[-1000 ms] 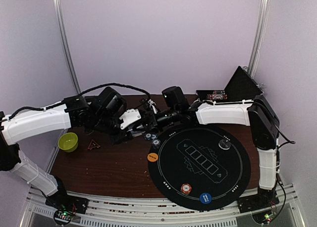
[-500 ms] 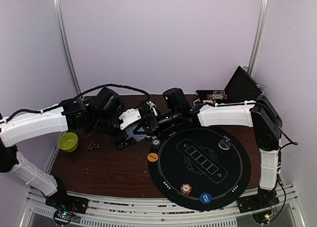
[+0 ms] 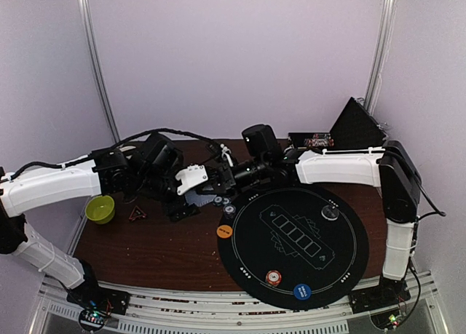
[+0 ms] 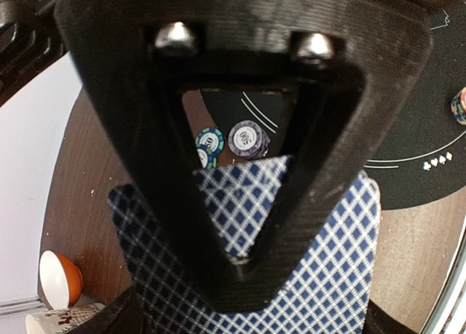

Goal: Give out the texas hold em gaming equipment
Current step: Pass from the right arm to the left

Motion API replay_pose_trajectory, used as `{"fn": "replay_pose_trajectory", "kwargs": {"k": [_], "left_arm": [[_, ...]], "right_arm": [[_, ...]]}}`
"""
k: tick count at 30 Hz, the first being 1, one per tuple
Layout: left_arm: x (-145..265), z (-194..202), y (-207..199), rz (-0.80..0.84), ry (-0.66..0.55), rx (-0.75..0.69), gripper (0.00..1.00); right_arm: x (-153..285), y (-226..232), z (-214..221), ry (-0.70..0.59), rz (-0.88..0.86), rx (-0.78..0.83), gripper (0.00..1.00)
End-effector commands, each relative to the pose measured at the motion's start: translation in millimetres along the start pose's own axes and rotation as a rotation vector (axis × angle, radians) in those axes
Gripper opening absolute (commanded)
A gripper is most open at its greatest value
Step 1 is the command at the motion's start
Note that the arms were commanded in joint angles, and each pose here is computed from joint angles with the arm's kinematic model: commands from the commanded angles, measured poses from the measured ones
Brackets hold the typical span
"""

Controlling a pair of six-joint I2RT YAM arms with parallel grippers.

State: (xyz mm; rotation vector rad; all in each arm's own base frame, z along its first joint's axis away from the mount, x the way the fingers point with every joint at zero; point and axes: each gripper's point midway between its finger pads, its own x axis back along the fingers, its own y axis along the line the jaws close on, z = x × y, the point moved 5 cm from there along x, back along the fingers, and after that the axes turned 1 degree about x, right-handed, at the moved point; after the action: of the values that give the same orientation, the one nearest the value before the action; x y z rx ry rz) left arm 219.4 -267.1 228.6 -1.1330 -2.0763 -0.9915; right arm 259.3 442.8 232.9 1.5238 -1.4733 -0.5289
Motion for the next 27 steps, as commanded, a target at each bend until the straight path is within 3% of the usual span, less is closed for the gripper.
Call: {"fn": "replay_pose_trajectory", "kwargs": {"k": [1, 5, 10, 15, 27], "left_arm": [[7, -7, 9, -0.056, -0.051, 0.005, 0.80], [6, -10, 9, -0.046, -0.058, 0.008, 0.67], [8, -13, 9, -0.041, -0.070, 0.013, 0.64], [11, -10, 8, -0.041, -0.072, 0.015, 0.61], [9, -6, 6, -0.034, -0.061, 0.016, 0.61]], "right_arm": [[7, 18, -1, -0.009, -0.009, 0.046, 0.00], [7, 19, -1, -0.005, -0.009, 0.053, 0.00], [9, 8, 0, 0.003, 0.096, 0.074, 0.26], [16, 5, -3, -0.005, 0.158, 0.089, 0.36], [32, 11, -12, -0.016, 0.253, 0.138, 0.41]]}}
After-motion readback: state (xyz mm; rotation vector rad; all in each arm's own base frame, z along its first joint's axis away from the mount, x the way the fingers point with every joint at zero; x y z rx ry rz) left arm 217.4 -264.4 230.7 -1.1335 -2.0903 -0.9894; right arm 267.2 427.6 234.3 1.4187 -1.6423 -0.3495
